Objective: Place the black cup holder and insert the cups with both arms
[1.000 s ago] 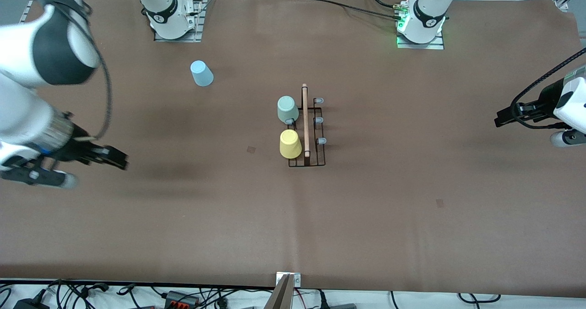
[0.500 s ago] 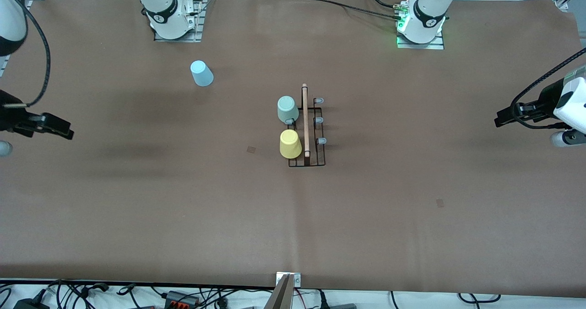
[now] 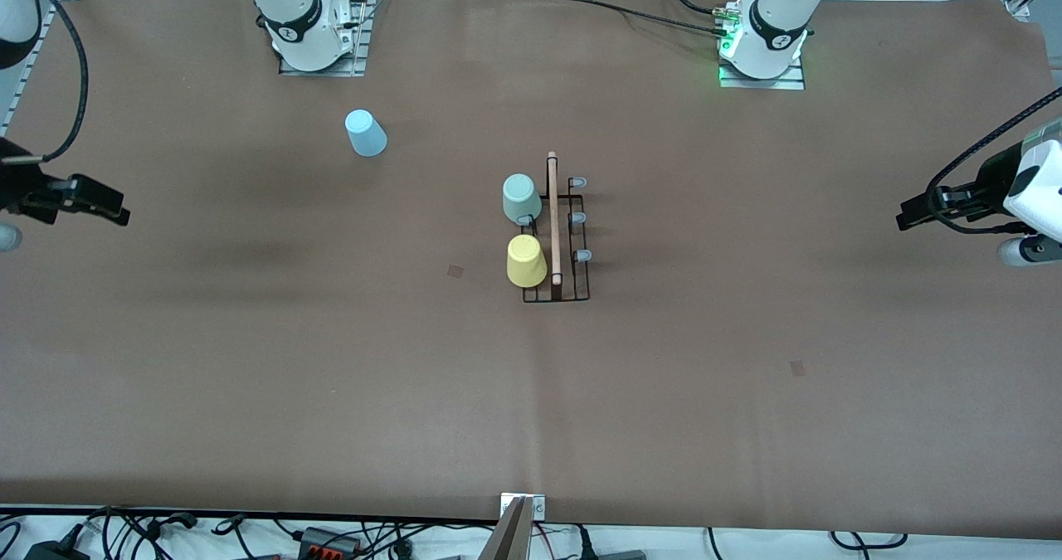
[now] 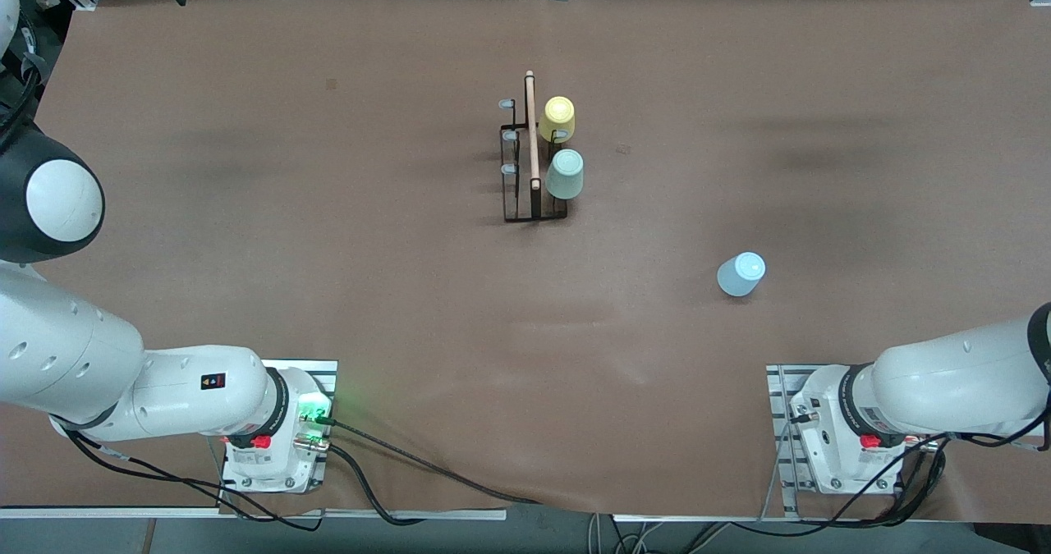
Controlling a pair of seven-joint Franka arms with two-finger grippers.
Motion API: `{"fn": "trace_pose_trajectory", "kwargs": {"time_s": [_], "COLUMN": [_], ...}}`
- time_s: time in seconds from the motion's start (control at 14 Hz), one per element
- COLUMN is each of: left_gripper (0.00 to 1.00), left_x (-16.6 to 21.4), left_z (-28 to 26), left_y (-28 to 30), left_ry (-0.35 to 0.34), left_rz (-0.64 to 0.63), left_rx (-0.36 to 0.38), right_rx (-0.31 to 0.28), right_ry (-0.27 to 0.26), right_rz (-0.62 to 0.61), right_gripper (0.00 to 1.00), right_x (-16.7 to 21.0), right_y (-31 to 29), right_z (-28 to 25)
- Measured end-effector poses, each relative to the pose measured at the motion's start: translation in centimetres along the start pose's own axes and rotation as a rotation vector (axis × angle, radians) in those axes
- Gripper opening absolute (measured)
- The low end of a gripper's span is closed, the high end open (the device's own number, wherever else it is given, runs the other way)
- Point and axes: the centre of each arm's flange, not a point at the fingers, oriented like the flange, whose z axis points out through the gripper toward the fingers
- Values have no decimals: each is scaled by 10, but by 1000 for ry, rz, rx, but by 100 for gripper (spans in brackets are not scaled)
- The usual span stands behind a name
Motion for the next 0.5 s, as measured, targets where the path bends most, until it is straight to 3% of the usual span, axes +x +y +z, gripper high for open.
{"fn": "trace_pose_trajectory", "kwargs": {"time_s": [0.5], "left_gripper": [100], "left_x": [0], "left_z": [2], "left_y": [-2], "left_ry": [-6], "left_rz": [-3], "left_rx": [0], "right_rx": [-1], "right_ry": [31], "right_rz": [-8], "right_gripper": [100], "right_x": [-34], "right_y": [-6], "right_z": [0]}}
